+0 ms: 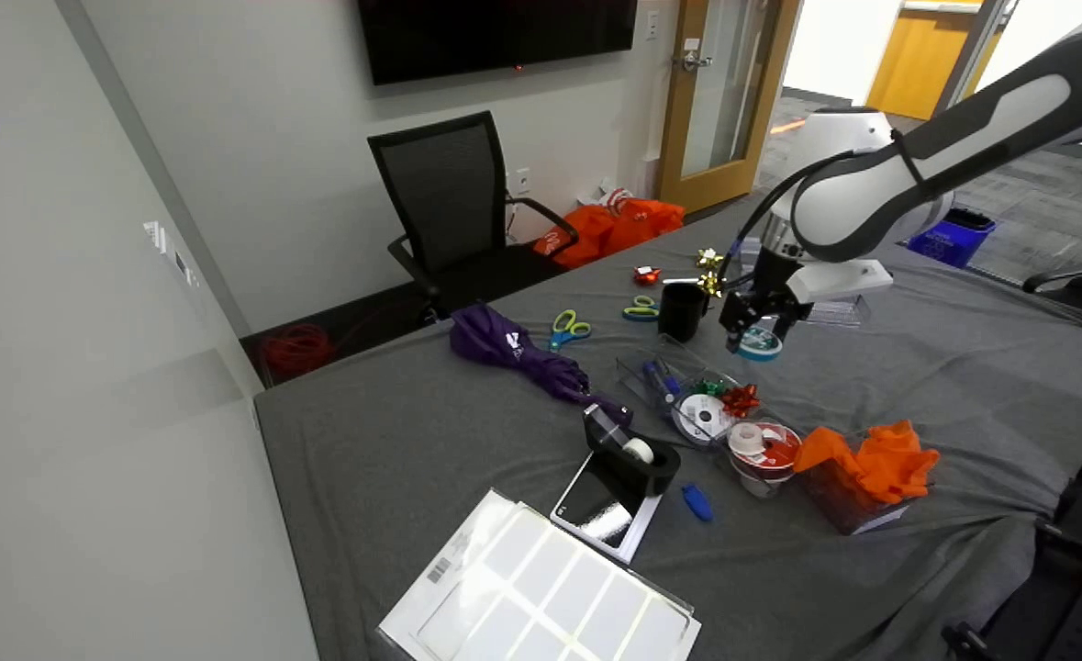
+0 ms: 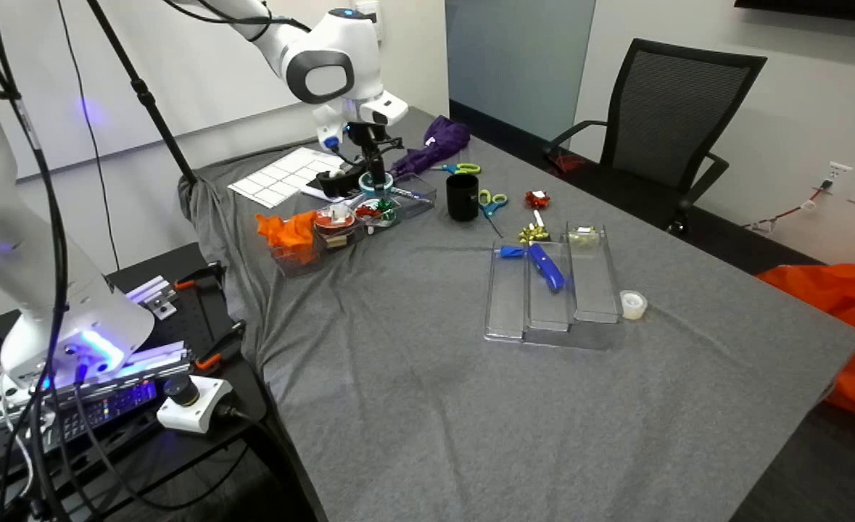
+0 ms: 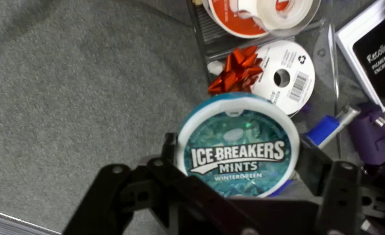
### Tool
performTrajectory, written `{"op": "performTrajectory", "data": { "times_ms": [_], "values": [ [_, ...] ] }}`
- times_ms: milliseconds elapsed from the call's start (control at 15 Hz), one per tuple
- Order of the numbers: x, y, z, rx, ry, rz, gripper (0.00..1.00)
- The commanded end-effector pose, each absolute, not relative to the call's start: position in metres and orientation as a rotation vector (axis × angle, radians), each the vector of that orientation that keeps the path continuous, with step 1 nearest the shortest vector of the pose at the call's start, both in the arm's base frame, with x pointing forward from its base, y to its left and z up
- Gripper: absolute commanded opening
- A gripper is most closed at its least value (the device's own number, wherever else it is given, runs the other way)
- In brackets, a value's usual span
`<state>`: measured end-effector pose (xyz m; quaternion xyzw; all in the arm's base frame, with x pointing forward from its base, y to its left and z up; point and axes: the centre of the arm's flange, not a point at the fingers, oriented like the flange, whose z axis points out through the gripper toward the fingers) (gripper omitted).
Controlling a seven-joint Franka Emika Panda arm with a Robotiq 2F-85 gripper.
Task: Move the green and white object to the left
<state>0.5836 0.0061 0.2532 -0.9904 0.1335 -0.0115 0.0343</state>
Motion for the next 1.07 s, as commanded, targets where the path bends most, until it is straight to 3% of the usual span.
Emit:
{"op": "performTrajectory", "data": {
  "times_ms": [0,1000],
  "values": [
    [0.568,0.038,0.236,-3.101,0.202,0.023,0.61],
    [0.594,0.066,0.212,-3.124,0.142,0.079,0.61]
  ]
}}
